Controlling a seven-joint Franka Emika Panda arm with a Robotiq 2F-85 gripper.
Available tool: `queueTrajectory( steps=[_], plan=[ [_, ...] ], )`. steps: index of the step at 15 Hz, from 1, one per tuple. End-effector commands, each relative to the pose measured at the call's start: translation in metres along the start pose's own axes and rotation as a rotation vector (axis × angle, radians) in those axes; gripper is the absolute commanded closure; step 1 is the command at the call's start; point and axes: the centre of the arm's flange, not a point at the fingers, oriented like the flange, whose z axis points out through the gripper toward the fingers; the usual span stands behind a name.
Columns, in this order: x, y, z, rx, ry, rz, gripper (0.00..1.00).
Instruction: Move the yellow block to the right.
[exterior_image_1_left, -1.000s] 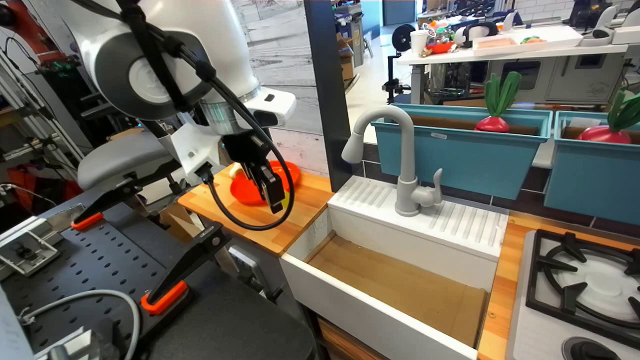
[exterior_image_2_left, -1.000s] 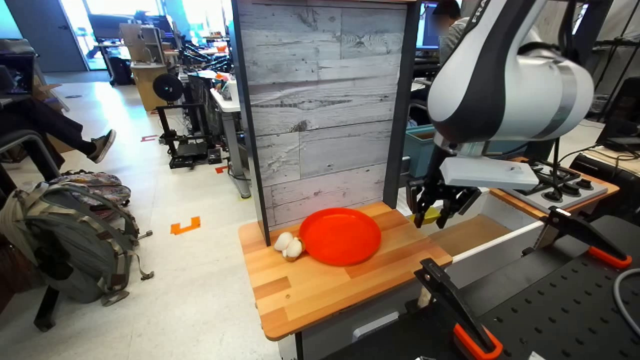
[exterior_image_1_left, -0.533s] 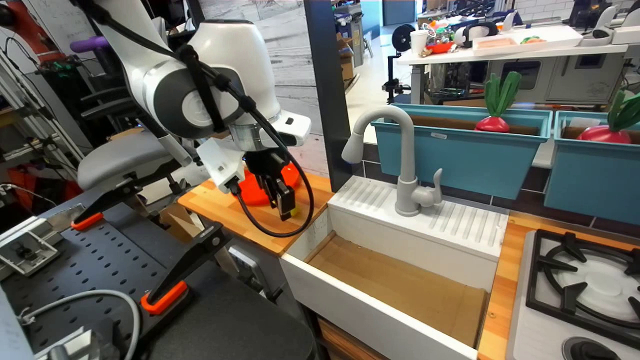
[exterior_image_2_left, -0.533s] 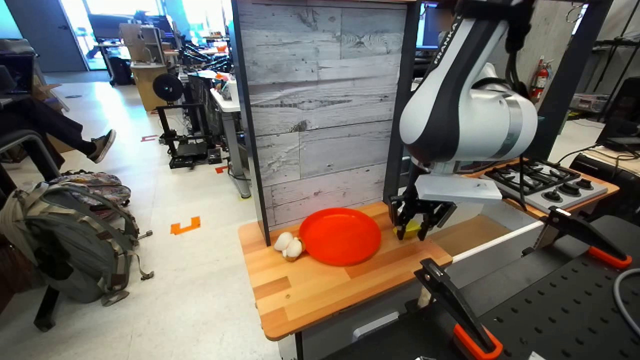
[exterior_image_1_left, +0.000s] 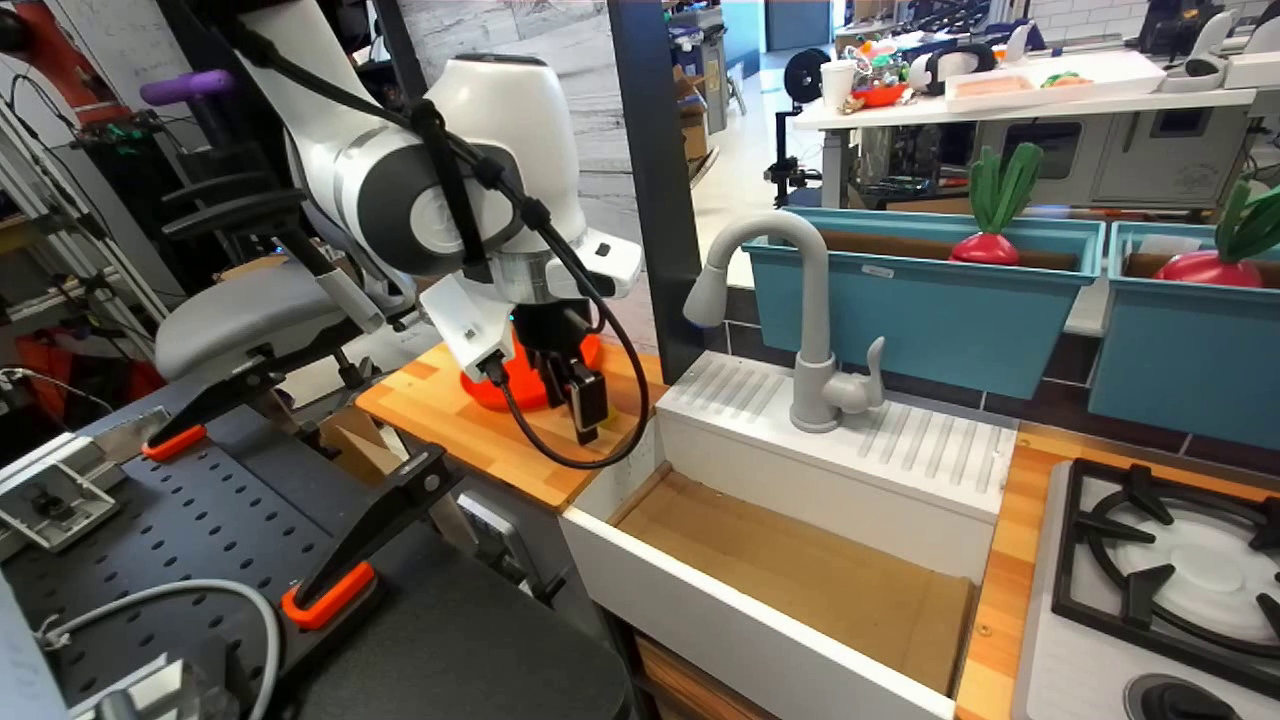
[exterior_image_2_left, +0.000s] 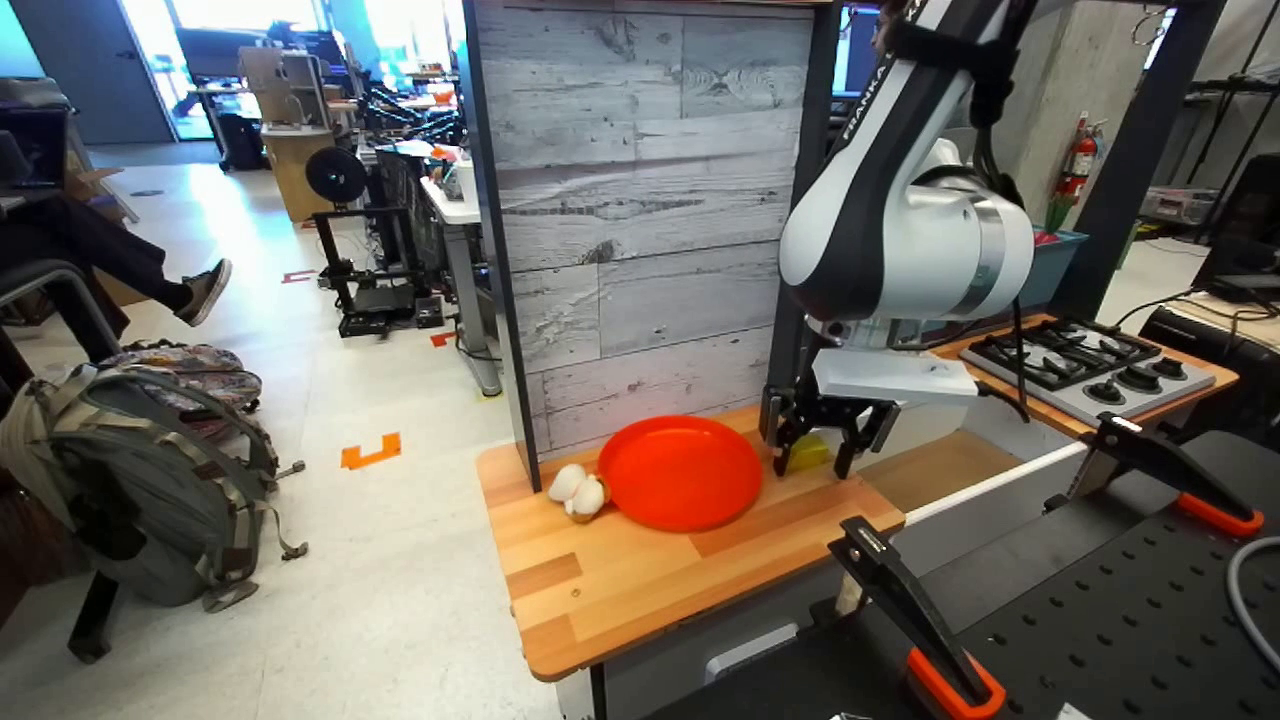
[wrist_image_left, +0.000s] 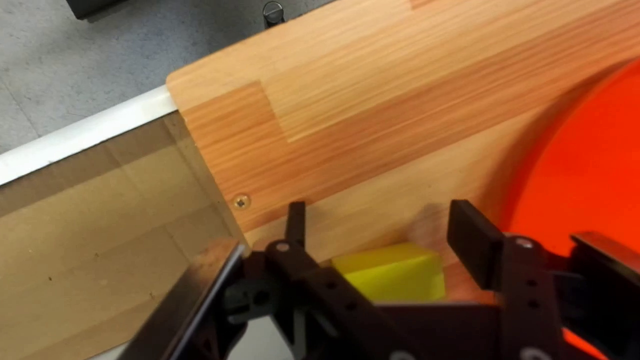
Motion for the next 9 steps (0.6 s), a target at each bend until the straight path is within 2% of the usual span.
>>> queueTrajectory(
  steps=[1, 4, 7, 8, 9],
  plan=[
    [-0.007, -0.004, -0.009, 0.014, 0.017, -0.011, 0.00],
    [-0.035, -0.011, -0.034, 0.020, 0.072, -0.027, 0.00],
    [-0.080, -0.018, -0.061, 0.023, 0.133, -0.050, 0.00],
    [-0.095, -0.023, -0.067, 0.015, 0.122, -0.073, 0.00],
    [-0.052, -0.018, -0.034, 0.015, 0.109, -0.055, 0.00]
  ],
)
